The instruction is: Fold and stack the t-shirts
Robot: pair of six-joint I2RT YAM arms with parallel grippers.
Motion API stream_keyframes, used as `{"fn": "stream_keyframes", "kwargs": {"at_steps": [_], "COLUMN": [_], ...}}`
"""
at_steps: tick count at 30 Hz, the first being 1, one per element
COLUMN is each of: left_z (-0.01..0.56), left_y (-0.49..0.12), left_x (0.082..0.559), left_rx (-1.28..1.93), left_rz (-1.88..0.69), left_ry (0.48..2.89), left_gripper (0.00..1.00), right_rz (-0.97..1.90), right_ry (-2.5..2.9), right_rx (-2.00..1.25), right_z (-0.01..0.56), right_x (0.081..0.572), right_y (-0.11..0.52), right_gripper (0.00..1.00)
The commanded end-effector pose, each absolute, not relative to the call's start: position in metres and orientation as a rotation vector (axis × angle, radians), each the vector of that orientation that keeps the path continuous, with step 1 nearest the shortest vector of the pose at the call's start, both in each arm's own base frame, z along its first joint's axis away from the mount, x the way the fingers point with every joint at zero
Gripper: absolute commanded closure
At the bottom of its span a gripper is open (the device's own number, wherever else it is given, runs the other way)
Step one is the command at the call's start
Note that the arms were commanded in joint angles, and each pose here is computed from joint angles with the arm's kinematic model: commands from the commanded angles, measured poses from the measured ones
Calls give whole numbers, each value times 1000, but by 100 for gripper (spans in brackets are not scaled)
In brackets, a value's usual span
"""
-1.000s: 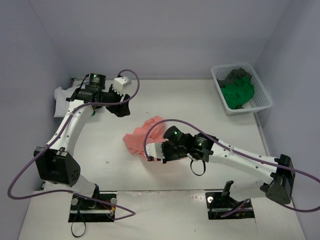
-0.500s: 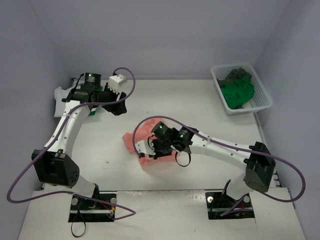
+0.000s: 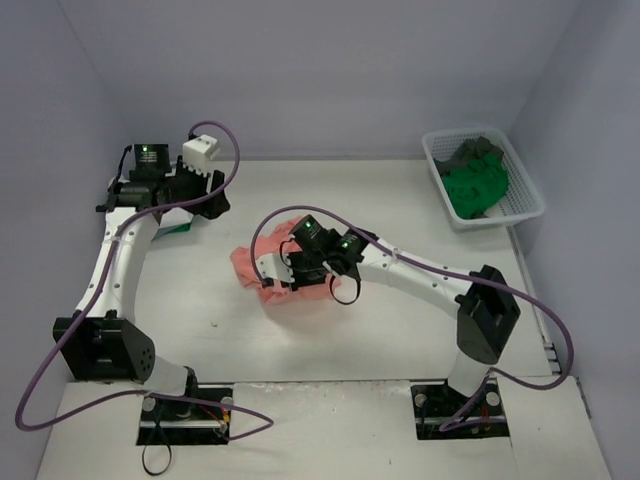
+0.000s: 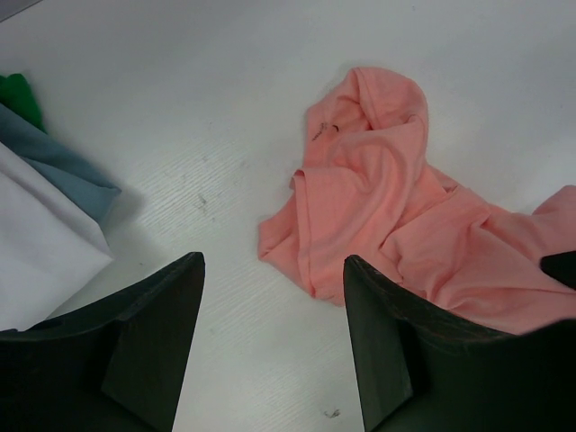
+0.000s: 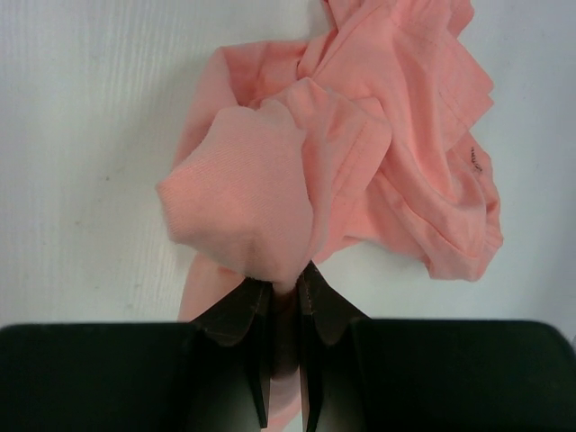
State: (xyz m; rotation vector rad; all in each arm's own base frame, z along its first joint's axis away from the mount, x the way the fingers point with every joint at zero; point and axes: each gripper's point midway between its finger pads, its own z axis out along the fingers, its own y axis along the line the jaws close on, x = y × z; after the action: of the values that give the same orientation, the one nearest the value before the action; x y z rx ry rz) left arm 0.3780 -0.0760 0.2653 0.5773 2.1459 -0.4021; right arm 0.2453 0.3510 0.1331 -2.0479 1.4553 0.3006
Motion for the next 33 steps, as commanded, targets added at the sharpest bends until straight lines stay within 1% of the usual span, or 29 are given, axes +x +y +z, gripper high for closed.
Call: {"fn": "stream_keyframes", "kwargs": {"at_steps": [1, 5, 11, 12, 14, 15, 16, 18, 19, 24, 33], "left_z": [286, 276, 239, 232, 212, 207, 197, 189, 180, 148, 101], "left_y": [-80, -83, -91, -93, -96, -98, -103, -108, -111, -125, -150], "left_x": [386, 385, 393, 394, 401, 404, 409, 416, 423, 436, 441], "left_rx": [579, 594, 582, 579, 554, 545, 528, 507, 499, 462, 509], "left_rz": [-413, -452, -537, -551, -602, -624, -674, -716, -742, -857, -835], "left_ry": [2056, 2074, 2130, 2142, 2195, 2205, 2226, 2245, 2266, 2340, 2428], "left_gripper": [42, 42, 43, 52, 73, 80, 90, 98, 100, 100, 100], "right_rz": [307, 311, 340, 335, 334, 333, 332, 334, 335, 335, 336], "right_ry": [1349, 1333, 1352, 1354, 1357, 1363, 1366, 1375, 1377, 1388, 1393], "right_rx": [-1988, -1957, -1915, -1913, -1909, -1909, -1911, -1909, -1909, -1900, -1880], "right_z": [161, 172, 174, 174, 174, 173, 172, 170, 170, 169, 175], "right_x": [268, 285, 302, 303, 303, 303, 302, 301, 301, 302, 302], "right_y": [373, 380, 385, 384, 384, 383, 382, 381, 380, 379, 379], "right_gripper": [100, 100, 100, 100, 100, 100, 100, 100, 100, 100, 100]}}
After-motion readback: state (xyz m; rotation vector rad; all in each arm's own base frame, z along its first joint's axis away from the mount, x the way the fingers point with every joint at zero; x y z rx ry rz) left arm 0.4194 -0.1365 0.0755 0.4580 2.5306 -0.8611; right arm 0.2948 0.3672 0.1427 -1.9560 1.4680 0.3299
